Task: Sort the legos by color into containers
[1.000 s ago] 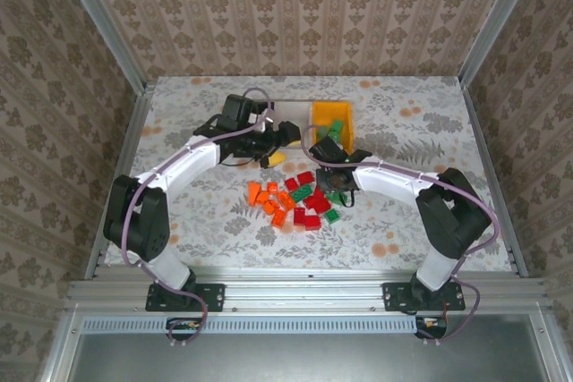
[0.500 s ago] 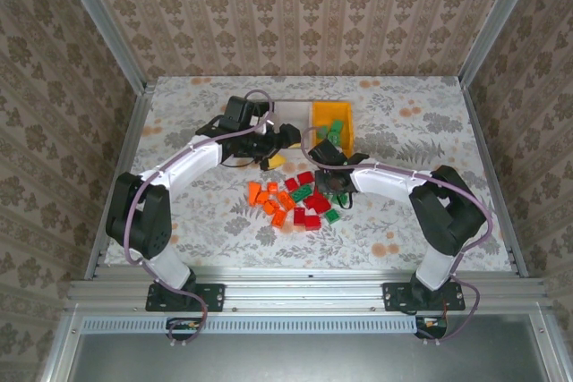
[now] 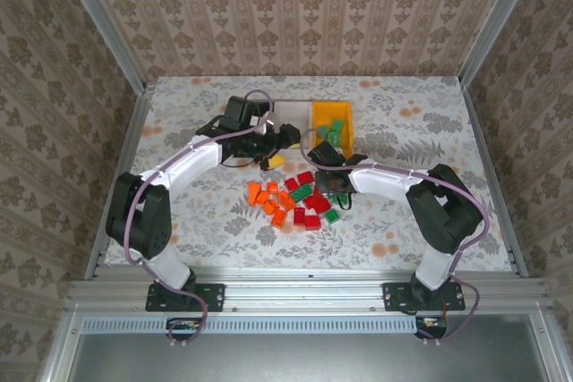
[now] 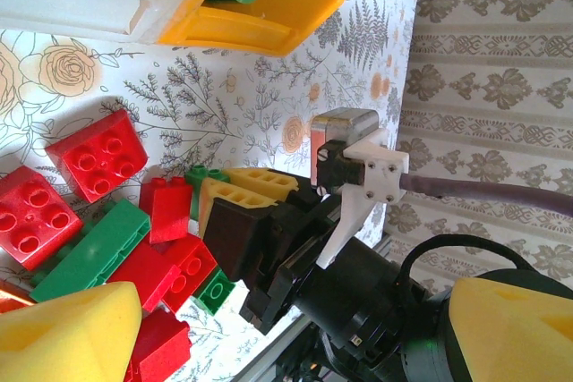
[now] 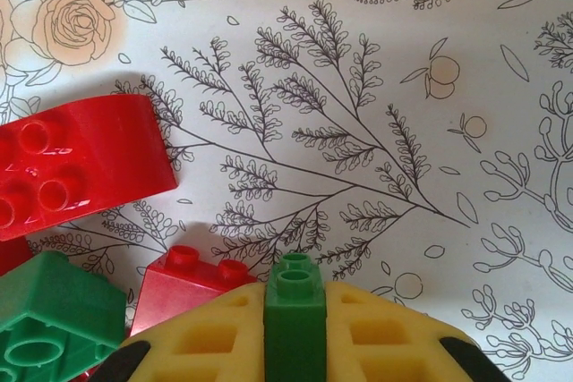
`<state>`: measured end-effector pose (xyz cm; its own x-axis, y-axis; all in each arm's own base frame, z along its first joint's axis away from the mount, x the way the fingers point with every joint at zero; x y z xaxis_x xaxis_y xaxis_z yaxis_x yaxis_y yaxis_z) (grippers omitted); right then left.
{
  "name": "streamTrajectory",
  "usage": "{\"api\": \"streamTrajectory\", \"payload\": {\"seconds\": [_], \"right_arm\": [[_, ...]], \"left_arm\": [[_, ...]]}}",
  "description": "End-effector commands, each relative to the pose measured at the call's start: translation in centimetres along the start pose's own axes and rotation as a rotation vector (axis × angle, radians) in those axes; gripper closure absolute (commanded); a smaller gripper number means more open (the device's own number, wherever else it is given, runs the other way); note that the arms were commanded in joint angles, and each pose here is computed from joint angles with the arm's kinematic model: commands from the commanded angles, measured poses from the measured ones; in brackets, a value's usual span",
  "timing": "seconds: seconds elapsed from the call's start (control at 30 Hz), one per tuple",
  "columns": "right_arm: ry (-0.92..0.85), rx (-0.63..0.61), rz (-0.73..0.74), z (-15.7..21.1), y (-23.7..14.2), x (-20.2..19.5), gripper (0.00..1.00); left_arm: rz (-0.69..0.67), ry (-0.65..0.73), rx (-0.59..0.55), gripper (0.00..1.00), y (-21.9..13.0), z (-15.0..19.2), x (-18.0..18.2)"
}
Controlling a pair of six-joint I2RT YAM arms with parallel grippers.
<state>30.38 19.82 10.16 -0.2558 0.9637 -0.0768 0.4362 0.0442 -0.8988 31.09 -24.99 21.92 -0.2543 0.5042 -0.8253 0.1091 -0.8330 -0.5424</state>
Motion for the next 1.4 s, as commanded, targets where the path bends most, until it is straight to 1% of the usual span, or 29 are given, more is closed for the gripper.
{"api": "streamTrajectory", "payload": {"seconds": [0.0, 0.1, 0.17, 0.3, 0.43, 0.57, 0.67, 0.83, 0.87, 0.93, 0.97, 1.1, 1.13, 1.17, 1.2, 1.37], "right_arm": [[0.001, -0.029, 0.034, -0.8, -0.5, -0.3, 0.84], [-0.005, -0.09, 0.054, -2.5, -2.5, -0.9, 0.85], [0.001, -0.134, 0.067, -4.1, -3.8, -1.7, 0.85], [0.021, -0.182, 0.075, -6.8, -4.8, -3.3, 0.85], [0.039, -0.183, 0.077, -9.0, -4.1, -4.8, 0.86], [0.054, -0.18, 0.082, -11.4, -2.6, -6.3, 0.86], [0.049, -0.162, 0.082, -13.4, -1.3, -7.1, 0.86], [0.024, -0.146, 0.104, -16.0, 0.3, -7.0, 0.86], [0.025, -0.151, 0.107, -16.5, 0.6, -7.1, 0.86], [0.027, -0.14, 0.111, -17.1, 1.2, -7.1, 0.79], [0.026, -0.138, 0.113, -17.3, 1.4, -7.1, 0.79], [0.011, -0.146, 0.114, -18.0, 1.0, -7.1, 0.7], [0.011, -0.152, 0.121, -18.1, 0.7, -7.2, 0.67], [0.012, -0.156, 0.128, -18.2, 0.4, -7.3, 0.61], [0.015, -0.161, 0.131, -18.3, 0.0, -7.5, 0.58], [0.013, -0.189, 0.122, -17.8, -2.1, -7.1, 0.57]], "left_arm": [[-0.004, 0.011, -0.005, 0.08, -0.3, -0.5, -0.1], [0.013, 0.005, -0.033, 0.08, -1.4, -1.2, -0.3], [0.038, -0.024, -0.083, 0.08, -3.2, -2.6, -0.1], [0.072, -0.049, -0.162, 0.08, -5.6, -4.2, 0.2], [0.086, -0.089, -0.209, 0.08, -7.4, -5.8, 1.0], [0.103, -0.118, -0.252, 0.08, -8.8, -6.8, 1.6], [0.107, -0.13, -0.263, 0.08, -9.3, -7.2, 1.9], [0.113, -0.137, -0.266, 0.08, -9.5, -7.6, 2.1], [0.112, -0.138, -0.266, 0.08, -9.5, -7.6, 2.2], [0.114, -0.139, -0.262, 0.08, -9.4, -7.6, 2.2], [0.116, -0.141, -0.259, 0.08, -9.3, -7.6, 2.2], [0.129, -0.135, -0.254, 0.08, -9.4, -7.5, 1.9], [0.13, -0.13, -0.258, 0.08, -9.5, -7.5, 1.8], [0.131, -0.128, -0.261, 0.08, -9.6, -7.5, 1.8], [0.131, -0.127, -0.26, 0.08, -9.6, -7.4, 1.7], [0.124, -0.117, -0.238, 0.08, -8.7, -6.9, 1.5]]}}
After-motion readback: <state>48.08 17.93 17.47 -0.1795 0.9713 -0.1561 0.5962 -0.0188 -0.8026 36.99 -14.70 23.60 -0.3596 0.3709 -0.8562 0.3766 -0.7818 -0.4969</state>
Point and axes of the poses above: each hand's point on the last joint's axis, 136 mm out from that joint toward the fingers, its own y axis out along the fingers, its own x axis along the line the jaws close on, z = x × y, the point moved 7 cm from there along -y, back along the fingers, and after that the axes turned 15 degrees about -y, right-handed, at the moved point
